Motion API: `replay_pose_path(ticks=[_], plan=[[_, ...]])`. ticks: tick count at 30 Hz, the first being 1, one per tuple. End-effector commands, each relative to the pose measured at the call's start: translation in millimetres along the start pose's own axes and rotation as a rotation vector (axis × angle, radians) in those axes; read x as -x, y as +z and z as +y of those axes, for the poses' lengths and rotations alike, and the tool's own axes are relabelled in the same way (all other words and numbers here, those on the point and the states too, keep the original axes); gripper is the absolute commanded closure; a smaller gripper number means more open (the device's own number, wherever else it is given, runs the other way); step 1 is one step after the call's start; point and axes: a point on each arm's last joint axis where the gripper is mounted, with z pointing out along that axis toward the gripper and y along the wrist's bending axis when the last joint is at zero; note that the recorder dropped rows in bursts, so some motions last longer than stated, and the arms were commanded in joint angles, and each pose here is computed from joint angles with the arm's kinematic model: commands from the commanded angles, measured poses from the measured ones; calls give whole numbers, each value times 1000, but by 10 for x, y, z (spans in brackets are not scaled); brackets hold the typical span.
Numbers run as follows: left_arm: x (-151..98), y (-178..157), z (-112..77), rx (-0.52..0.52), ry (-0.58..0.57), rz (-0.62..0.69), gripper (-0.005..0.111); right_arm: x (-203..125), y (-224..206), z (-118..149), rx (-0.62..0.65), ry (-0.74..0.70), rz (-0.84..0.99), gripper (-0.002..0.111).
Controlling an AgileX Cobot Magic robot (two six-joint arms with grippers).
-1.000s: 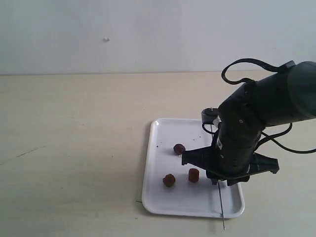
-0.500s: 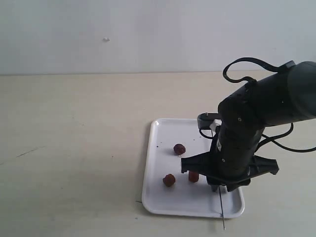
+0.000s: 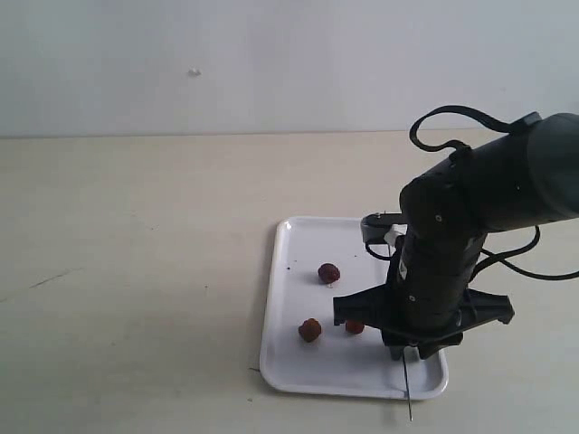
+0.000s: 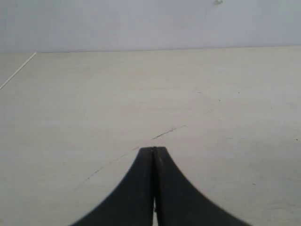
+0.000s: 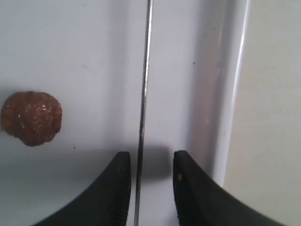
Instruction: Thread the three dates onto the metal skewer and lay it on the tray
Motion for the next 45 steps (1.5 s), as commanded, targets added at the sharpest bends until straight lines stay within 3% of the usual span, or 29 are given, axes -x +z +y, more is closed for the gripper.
replay_pose_path(ticks=[1,11,16,24,31,38,45], plan=[[0,-1,0,1,-6,-11,107,-18,23,8,4,5,18,76],[0,-1,0,1,-6,-11,107,-27,172,24,-5,15,47,80],[0,-1,0,1,-6,-11,107,-27,166,25,-3,16,46,108],[0,-1,0,1,-6,-11,107,63,6,19,-9,-48,-33,108],[0,-1,0,1,-6,-11,107,139,-605,-51,18,-182,-230,108],[-3,-1,1,1,-6,-8,107,16,-1167,-271,-31,-257,-338,108],[-3,-1,1,1,-6,-8,107,-96,-1404,-365,-14,-319,-393,108]])
